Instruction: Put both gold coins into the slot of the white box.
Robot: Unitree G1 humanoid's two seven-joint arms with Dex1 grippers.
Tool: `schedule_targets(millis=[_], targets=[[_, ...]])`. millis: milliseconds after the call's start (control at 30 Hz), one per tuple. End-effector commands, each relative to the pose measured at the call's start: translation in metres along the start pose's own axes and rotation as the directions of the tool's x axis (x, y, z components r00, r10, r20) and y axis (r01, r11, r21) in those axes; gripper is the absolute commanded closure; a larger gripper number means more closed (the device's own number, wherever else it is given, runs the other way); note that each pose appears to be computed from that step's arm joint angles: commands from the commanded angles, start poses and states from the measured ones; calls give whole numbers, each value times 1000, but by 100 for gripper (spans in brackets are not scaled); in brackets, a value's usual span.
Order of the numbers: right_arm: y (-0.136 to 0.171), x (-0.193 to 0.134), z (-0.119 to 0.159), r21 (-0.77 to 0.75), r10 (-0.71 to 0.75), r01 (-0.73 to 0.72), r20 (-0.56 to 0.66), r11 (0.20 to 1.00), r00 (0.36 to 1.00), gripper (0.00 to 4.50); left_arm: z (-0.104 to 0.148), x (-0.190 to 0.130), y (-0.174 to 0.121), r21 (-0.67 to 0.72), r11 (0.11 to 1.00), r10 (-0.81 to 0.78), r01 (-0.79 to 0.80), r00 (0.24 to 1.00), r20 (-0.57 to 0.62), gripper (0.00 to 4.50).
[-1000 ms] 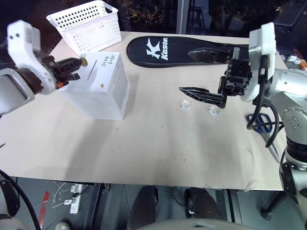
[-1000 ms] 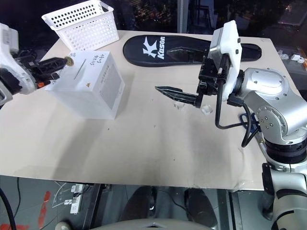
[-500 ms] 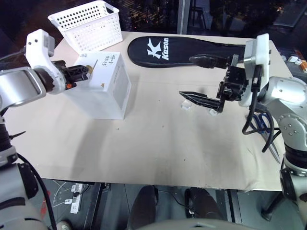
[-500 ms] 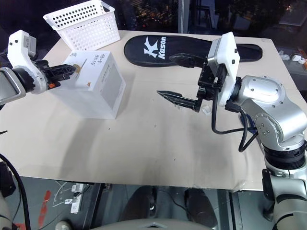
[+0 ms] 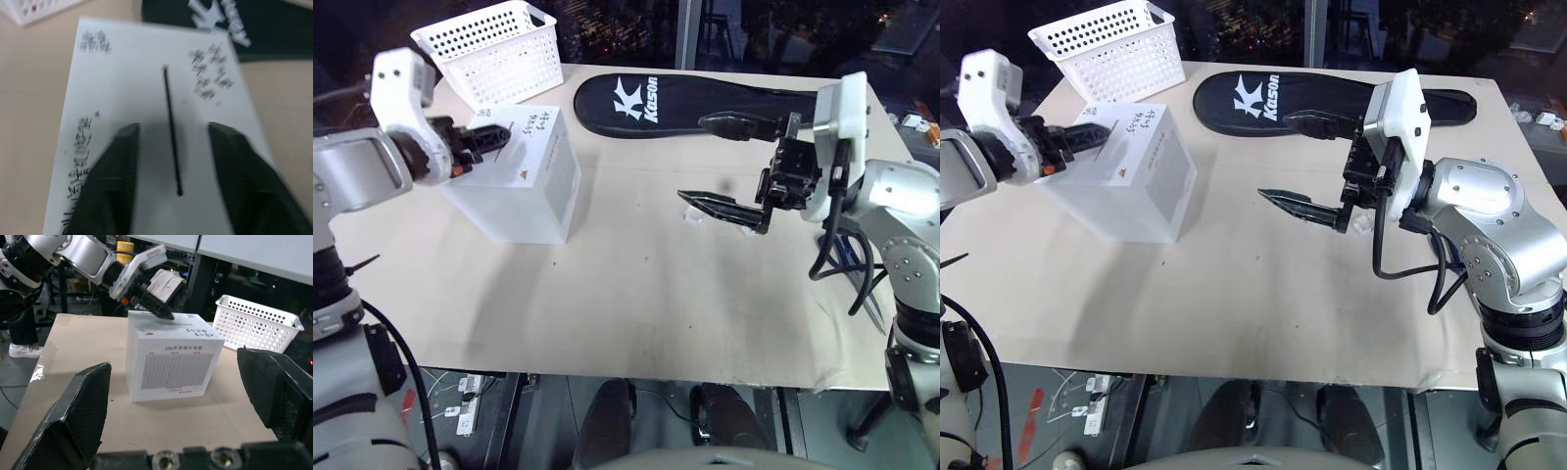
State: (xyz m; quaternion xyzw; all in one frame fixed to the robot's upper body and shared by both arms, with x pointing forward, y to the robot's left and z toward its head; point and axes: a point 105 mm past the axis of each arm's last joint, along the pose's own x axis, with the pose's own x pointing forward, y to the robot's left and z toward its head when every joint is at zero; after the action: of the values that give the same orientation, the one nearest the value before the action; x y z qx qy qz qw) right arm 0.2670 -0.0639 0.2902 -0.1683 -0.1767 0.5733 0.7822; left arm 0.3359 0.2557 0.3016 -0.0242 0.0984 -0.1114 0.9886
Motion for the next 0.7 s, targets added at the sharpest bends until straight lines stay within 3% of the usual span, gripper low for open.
schedule_targets(millis=[33, 67, 167, 267, 333, 433, 533, 700], targets=[[1, -5, 10, -49, -8, 10, 22, 999, 1000, 0, 45, -23, -38, 109, 982, -173, 153, 963, 208, 186], [-1, -8, 6, -41, -25, 26, 4, 999, 1000, 0, 45, -27, -59, 187, 955, -273, 231, 931, 242, 186], [-4, -21, -3, 13, -77, 77, -23, 997, 997, 0, 21, -36, -107, 291, 840, -522, 459, 830, 197, 186], [-7, -42, -13, 31, -183, 184, -41, 982, 982, 0, -7, -36, -135, 304, 754, -645, 583, 746, 169, 186], [2, -65, -33, 68, -217, 228, -148, 971, 965, 0, -34, -36, -153, 271, 680, -728, 681, 673, 135, 133], [14, -105, -62, 148, -295, 352, -308, 924, 905, 0, -69, -27, -149, 245, 682, -723, 689, 686, 84, 5], [33, -145, -80, 106, -355, 443, -447, 890, 821, 0, -98, -27, -134, 215, 684, -717, 697, 696, 25, 1], [62, -192, -87, 51, -403, 521, -570, 852, 716, 0, -127, -28, -100, 192, 730, -663, 656, 748, -36, 1]])
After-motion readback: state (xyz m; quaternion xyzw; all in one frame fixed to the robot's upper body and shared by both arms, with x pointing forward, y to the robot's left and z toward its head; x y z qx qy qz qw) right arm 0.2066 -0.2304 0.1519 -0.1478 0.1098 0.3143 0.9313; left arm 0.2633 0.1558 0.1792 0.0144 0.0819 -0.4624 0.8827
